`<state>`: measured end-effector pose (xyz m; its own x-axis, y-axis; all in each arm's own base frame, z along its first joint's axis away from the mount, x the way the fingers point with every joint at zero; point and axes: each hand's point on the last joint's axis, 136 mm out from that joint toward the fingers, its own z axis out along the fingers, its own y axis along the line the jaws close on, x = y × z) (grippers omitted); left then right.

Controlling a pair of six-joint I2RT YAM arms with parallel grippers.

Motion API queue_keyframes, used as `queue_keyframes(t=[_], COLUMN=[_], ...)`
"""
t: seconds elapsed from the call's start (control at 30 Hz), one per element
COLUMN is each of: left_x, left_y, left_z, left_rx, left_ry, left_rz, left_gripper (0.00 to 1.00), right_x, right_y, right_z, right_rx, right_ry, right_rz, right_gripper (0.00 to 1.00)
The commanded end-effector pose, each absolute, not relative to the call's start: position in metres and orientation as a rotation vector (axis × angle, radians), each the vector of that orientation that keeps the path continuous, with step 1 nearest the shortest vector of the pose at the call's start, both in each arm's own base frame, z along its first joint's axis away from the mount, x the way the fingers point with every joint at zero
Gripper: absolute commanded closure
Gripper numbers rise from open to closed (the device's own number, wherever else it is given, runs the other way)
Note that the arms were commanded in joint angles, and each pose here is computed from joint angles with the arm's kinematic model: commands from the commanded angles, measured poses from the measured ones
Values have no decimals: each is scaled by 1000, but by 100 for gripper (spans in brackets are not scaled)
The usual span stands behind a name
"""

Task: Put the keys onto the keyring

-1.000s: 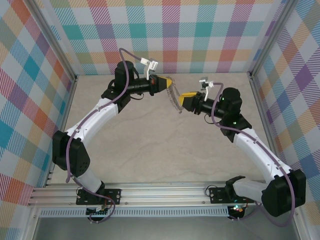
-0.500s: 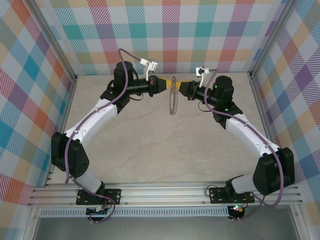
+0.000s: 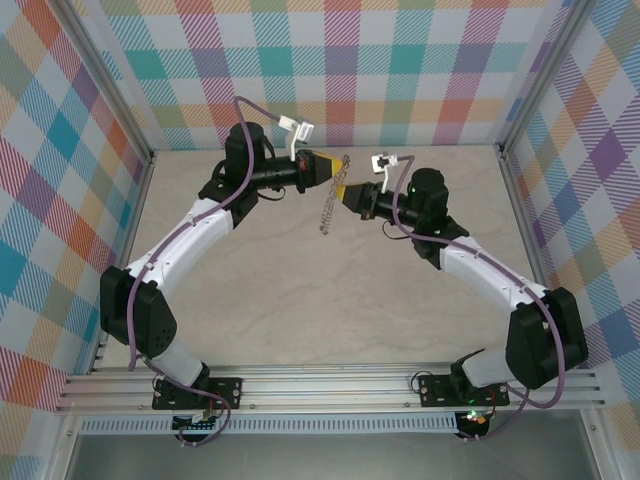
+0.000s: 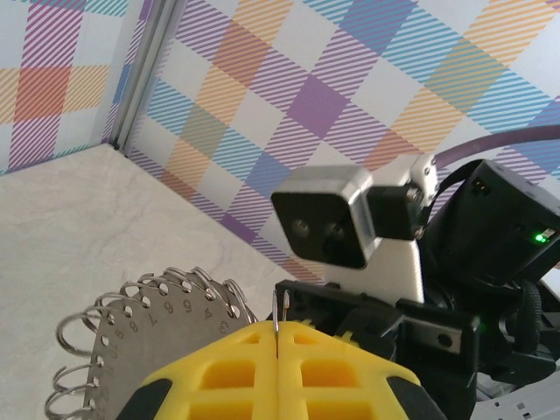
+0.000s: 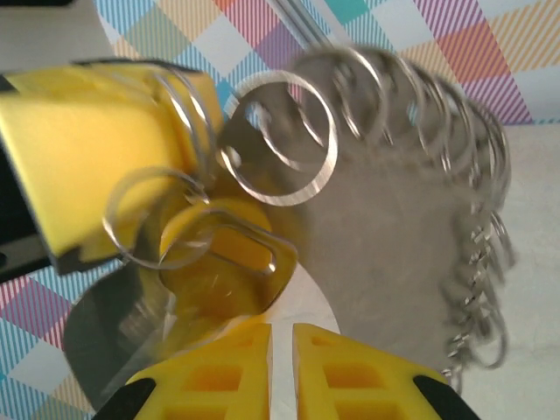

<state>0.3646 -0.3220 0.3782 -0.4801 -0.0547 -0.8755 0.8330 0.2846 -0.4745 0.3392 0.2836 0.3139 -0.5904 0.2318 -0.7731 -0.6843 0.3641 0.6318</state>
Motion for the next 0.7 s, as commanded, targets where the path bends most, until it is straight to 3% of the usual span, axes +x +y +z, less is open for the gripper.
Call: queue_keyframes(t=[0.0, 0.37, 0.53, 0.67], left_x=[350, 350, 350, 349], left_y=[-321, -323, -325, -325], left_z=[407, 407, 410, 410], left_rx=[753, 766, 757, 748], left_ry=[1607, 1607, 1611, 1621], left_rz=[-1318, -1335, -1376, -1396], left_gripper=[100, 100, 100, 100], right_x=[330, 327, 331, 337], right_y=[276, 236, 239, 248], right_z=[326, 361, 389, 404], right_rx=[-434, -380, -413, -440], right_ry=[1735, 1656, 1587, 1536], right_rz=[1298, 1192, 1230, 1308], right_gripper=[85, 83, 60, 59])
